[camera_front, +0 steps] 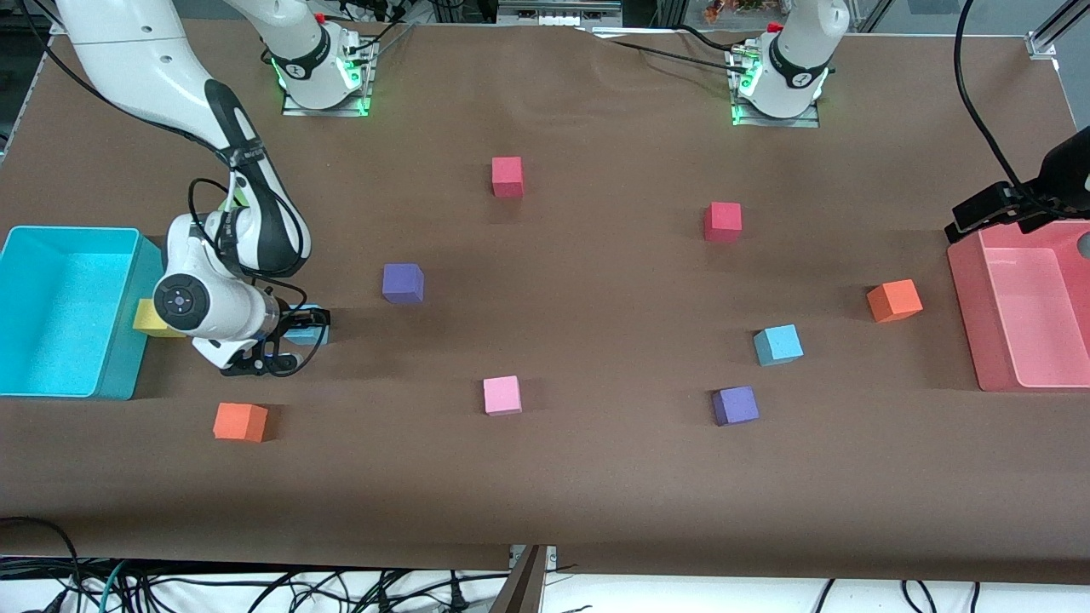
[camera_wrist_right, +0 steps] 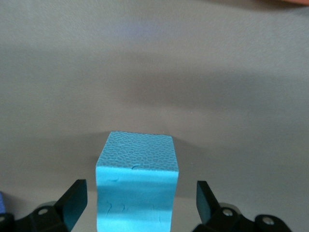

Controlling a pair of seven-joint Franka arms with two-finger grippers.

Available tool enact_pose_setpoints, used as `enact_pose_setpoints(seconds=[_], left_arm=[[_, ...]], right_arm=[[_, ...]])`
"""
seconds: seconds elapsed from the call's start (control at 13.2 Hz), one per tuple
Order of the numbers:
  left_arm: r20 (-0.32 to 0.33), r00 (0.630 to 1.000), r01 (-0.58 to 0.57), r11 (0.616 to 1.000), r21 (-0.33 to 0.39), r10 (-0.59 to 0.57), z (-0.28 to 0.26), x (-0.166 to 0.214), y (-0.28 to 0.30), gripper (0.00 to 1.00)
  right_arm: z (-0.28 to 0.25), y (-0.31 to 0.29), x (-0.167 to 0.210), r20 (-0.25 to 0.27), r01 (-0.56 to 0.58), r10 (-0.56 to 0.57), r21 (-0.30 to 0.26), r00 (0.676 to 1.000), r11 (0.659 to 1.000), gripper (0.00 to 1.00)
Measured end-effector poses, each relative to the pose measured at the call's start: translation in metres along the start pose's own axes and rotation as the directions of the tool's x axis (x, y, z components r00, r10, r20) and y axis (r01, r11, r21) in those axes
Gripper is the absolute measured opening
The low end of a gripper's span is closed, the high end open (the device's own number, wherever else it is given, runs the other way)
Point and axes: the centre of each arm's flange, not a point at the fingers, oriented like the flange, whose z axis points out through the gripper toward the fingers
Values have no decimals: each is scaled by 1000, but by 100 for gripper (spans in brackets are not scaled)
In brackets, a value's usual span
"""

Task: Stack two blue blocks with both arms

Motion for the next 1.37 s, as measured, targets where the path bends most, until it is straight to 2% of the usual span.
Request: enact_pose_setpoints(seconds=[0.23,0.3,0.53,0.61,0.76,1.06,1.22,1.37], left_arm=[[0,1000,0,1000,0,0,0,0,0,100],[0,1000,0,1000,0,0,0,0,0,100],[0,1000,0,1000,0,0,0,0,0,100],[0,1000,-1,1000,0,1,0,0,0,100],[0,1000,-1,1000,0,1,0,0,0,100],[0,1000,-1,1000,0,1,0,0,0,100],[0,1000,-1,1000,0,1,0,0,0,100],[0,1000,-1,1000,0,1,0,0,1,100]], right_arm=[[10,1,0,15,-4,4,2,1000,1000,98],[10,1,0,16,-4,4,2,1000,1000,93],[9,-1,0,16,-1,1,2,1000,1000,59],[7,-1,1,11,0,0,2,1000,1000,56],[-7,-8,6,21,10,-10,0,1000,1000,56],[-77,-46,19,63,12,-12,1,998,1000,56],[-109,-92,18,65,-6,6,-10,998,1000,56],[-131,-164,7,48,-12,13,-30,999,999,56]])
